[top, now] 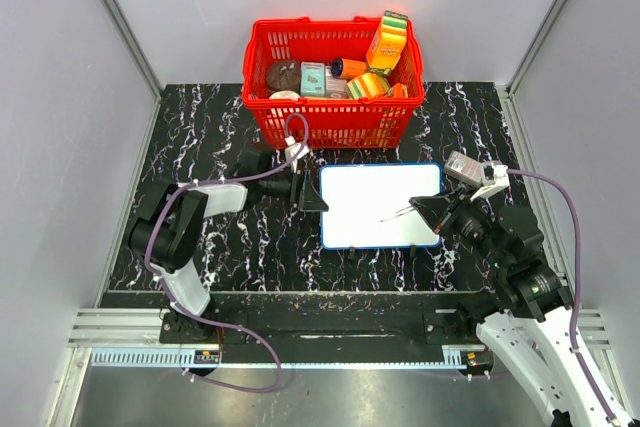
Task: Write a sentence on the whiteboard
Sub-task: Adjust the whiteboard at the center of the board.
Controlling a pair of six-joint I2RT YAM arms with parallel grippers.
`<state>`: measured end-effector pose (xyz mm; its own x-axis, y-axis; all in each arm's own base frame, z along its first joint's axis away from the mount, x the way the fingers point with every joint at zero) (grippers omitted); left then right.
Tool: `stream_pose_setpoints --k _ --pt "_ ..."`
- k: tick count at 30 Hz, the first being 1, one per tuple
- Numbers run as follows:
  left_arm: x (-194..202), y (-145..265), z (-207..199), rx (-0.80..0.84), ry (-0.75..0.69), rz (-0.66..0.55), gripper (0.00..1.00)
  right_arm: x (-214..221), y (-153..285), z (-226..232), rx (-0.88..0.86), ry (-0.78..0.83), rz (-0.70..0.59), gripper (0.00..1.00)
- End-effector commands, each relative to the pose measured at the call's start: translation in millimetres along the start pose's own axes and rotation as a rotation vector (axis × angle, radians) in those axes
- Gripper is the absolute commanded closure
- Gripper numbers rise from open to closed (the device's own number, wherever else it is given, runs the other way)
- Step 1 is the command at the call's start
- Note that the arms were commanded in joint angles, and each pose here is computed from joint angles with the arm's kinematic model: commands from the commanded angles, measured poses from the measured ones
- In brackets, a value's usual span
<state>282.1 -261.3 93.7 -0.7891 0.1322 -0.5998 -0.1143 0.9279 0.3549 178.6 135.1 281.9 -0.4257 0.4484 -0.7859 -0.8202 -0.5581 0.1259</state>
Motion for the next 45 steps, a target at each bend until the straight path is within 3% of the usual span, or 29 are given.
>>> stream_pose_setpoints --k 1,10,20,30,39,45 --pt "-32.8 5.0 -1.3 0.063 -0.072 -0.078 0.38 -6.8 -2.7 11.1 -0.059 0.000 -0.027 1.00" --pt "-36.8 3.2 -6.0 0.112 -0.082 -0.069 0.40 -4.3 -3.9 10.5 -0.061 0.010 -0.011 1.00" --pt "-33.7 -3.6 -14.2 0.154 -0.089 -0.044 0.58 -1.2 -3.8 10.2 -0.063 0.005 0.000 1.00" --pt "-29.8 -11.7 -21.3 0.177 -0.081 -0.028 0.63 4.1 0.8 5.4 -0.029 -0.048 0.013 1.00" --pt "-7.8 -19.6 -30.3 0.207 -0.052 0.023 0.90 8.7 8.2 5.9 -0.026 -0.066 0.030 1.00" --pt "7.6 -17.7 -23.9 0.143 -0.046 0.043 0.97 8.4 6.0 2.9 -0.009 -0.065 0.030 1.00"
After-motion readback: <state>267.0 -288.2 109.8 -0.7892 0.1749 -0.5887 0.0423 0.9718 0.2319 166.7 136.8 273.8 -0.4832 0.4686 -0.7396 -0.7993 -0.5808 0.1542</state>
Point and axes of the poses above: each gripper's point midway between its finger pads, its own y axis back along the fingers, its own z axis along the line the jaws close on, x = y × z, the point moved 2 cm from there along y, back along the fingers, and after that the axes turned 1 degree about y, right-handed, at the moved point
